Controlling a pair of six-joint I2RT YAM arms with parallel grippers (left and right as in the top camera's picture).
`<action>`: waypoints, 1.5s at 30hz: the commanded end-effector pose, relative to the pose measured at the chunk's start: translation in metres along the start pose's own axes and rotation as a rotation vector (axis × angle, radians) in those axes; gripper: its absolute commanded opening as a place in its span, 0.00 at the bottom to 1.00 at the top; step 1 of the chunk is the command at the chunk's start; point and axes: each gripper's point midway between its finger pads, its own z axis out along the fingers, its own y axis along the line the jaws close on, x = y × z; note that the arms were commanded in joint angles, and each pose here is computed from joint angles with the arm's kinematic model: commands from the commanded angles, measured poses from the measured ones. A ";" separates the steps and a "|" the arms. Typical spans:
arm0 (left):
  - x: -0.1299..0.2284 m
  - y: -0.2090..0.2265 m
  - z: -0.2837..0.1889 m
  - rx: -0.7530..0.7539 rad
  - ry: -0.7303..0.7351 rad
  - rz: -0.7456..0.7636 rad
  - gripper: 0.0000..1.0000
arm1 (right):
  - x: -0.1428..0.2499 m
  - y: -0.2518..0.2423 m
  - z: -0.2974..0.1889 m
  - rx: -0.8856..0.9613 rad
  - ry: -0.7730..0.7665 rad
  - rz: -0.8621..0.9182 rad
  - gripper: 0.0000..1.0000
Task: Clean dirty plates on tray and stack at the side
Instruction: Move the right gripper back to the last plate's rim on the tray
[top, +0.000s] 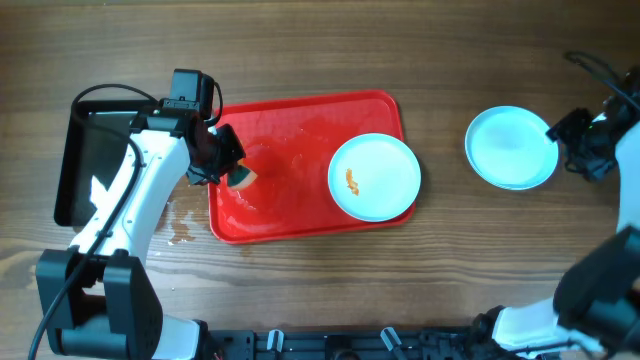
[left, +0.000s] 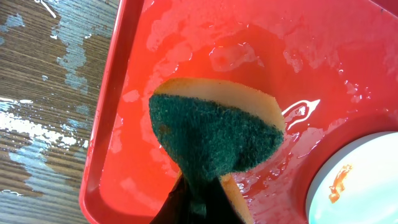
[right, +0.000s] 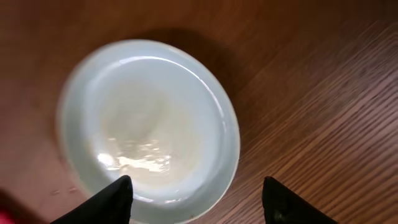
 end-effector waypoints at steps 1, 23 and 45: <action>-0.001 -0.001 0.001 0.010 0.005 -0.001 0.04 | 0.005 0.033 -0.030 -0.175 -0.015 -0.024 0.67; 0.001 -0.005 0.001 0.031 0.020 -0.001 0.04 | 0.181 0.152 0.038 -0.169 0.228 -0.653 0.40; 0.001 -0.005 0.001 0.033 0.017 0.000 0.04 | 0.215 0.143 0.074 -0.122 0.329 -0.852 0.04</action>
